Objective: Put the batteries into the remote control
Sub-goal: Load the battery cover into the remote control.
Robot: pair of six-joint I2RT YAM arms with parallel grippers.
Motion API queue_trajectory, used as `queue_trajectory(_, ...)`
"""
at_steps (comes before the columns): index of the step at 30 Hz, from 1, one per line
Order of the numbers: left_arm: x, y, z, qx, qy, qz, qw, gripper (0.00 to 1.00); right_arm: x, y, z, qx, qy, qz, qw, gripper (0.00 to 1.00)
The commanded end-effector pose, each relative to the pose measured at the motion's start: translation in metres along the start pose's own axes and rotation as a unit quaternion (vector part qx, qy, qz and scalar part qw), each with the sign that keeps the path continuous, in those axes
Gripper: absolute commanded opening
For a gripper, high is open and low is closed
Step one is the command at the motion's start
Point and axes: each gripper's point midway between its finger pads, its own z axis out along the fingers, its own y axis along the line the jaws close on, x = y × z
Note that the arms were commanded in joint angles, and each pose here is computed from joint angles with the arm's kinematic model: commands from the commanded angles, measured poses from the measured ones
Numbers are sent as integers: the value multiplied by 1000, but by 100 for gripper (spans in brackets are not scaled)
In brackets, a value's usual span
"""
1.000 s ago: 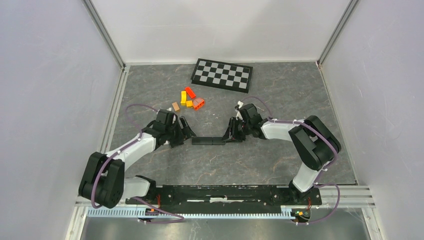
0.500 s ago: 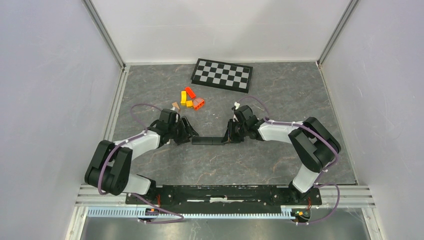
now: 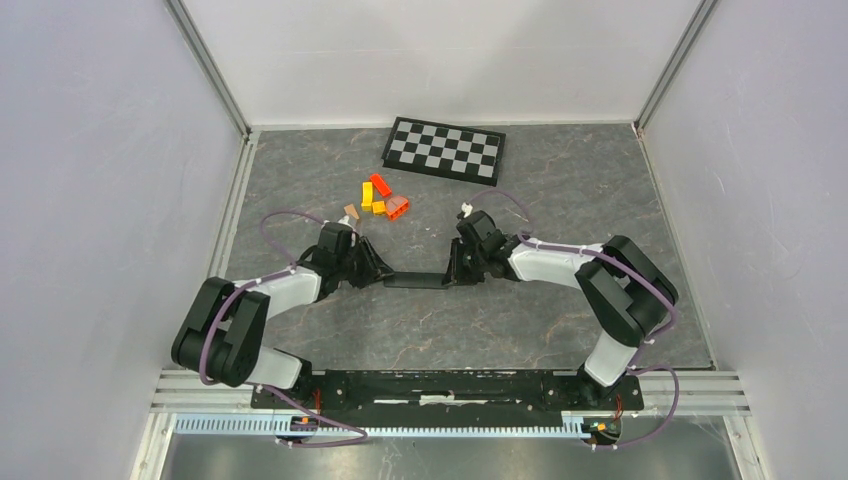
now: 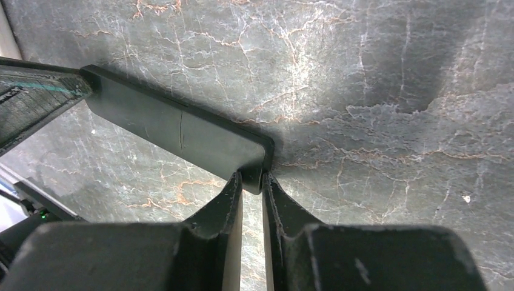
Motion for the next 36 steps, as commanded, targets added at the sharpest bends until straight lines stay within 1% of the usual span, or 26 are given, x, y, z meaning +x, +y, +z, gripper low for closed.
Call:
queue_trajectory(1,56,16,7,-18,85,-7,996,38,14,13,21,14,9,-19,1000,16)
queue_trajectory(6,69,10,12,-9,100,-7,995,36,18,37,28,-2,11,-39,999,16)
queue_trajectory(8,71,8,13,-6,101,-8,995,35,13,43,27,-12,-2,-45,999,17)
queue_trajectory(10,70,4,13,-1,98,-11,995,36,2,44,23,-11,-29,-59,998,19)
queue_trajectory(12,62,-2,12,0,90,-7,996,39,-6,40,17,3,-46,-81,996,21)
queue_trajectory(14,53,-5,9,-8,73,-3,997,42,-14,32,9,28,-62,-99,993,26)
queue_trajectory(15,47,-9,7,-8,63,-1,998,45,-17,27,5,40,-71,-105,991,30)
queue_trajectory(18,28,-16,2,-17,30,9,999,52,-24,9,-10,72,-92,-112,987,42)
queue_trajectory(21,13,-15,-6,-44,6,16,999,60,-33,-3,-28,79,-112,-123,983,52)
queue_trajectory(23,0,-18,-13,-54,-19,19,998,68,-39,-2,-39,72,-126,-149,978,61)
queue_trajectory(26,-17,-22,-27,-64,-56,22,996,77,-48,3,-54,60,-142,-209,966,73)
queue_trajectory(31,-38,-19,-56,-90,-113,31,989,92,-55,21,-69,19,-153,-316,936,85)
queue_trajectory(33,-44,-21,-71,-90,-134,35,986,99,-54,36,-68,-17,-146,-367,918,91)
queue_trajectory(35,-50,-22,-87,-91,-152,35,984,100,-51,48,-63,-45,-132,-429,893,97)
queue_trajectory(36,-54,-24,-96,-90,-164,35,982,100,-52,52,-61,-53,-127,-454,880,98)
